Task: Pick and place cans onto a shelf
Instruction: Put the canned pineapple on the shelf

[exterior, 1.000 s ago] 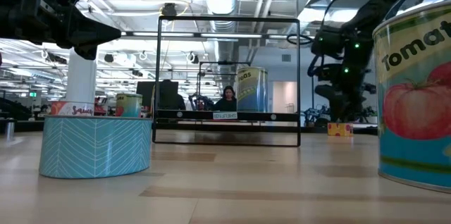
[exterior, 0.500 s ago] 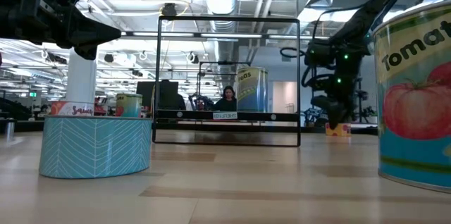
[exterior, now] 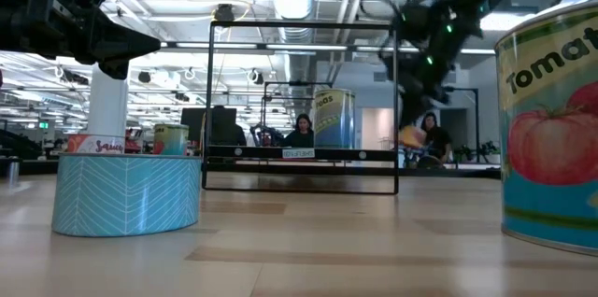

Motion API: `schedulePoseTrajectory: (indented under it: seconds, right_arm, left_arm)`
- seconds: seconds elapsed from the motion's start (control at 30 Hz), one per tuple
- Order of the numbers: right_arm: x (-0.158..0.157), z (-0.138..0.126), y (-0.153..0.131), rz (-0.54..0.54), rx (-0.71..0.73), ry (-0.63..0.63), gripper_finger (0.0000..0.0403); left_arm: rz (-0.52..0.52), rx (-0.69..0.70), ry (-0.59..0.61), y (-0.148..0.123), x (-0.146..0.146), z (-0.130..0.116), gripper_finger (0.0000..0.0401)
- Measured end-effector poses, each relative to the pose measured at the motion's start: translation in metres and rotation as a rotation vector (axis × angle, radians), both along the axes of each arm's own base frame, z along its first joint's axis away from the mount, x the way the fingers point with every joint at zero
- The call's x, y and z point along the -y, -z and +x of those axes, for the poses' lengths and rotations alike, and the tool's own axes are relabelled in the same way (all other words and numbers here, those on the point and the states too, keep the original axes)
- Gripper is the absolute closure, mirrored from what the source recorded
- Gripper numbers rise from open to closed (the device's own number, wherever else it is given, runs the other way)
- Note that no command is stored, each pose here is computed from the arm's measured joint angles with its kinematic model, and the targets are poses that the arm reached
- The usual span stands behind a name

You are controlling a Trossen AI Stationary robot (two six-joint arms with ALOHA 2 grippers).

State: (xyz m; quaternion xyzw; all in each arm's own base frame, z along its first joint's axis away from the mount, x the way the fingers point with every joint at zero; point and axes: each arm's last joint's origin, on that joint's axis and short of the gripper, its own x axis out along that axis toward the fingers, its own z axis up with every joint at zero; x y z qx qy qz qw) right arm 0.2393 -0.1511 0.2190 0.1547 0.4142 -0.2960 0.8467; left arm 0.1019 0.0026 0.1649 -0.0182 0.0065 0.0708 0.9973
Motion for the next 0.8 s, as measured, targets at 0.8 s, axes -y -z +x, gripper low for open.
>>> schedulePoseTrajectory:
  seconds: [0.8]
  right_arm:
    - [0.025,0.081,-0.006,-0.105,0.071,-0.553,0.0392]
  left_arm:
    - [0.0,-0.016,-0.001,0.001,0.0,0.001,0.0401]
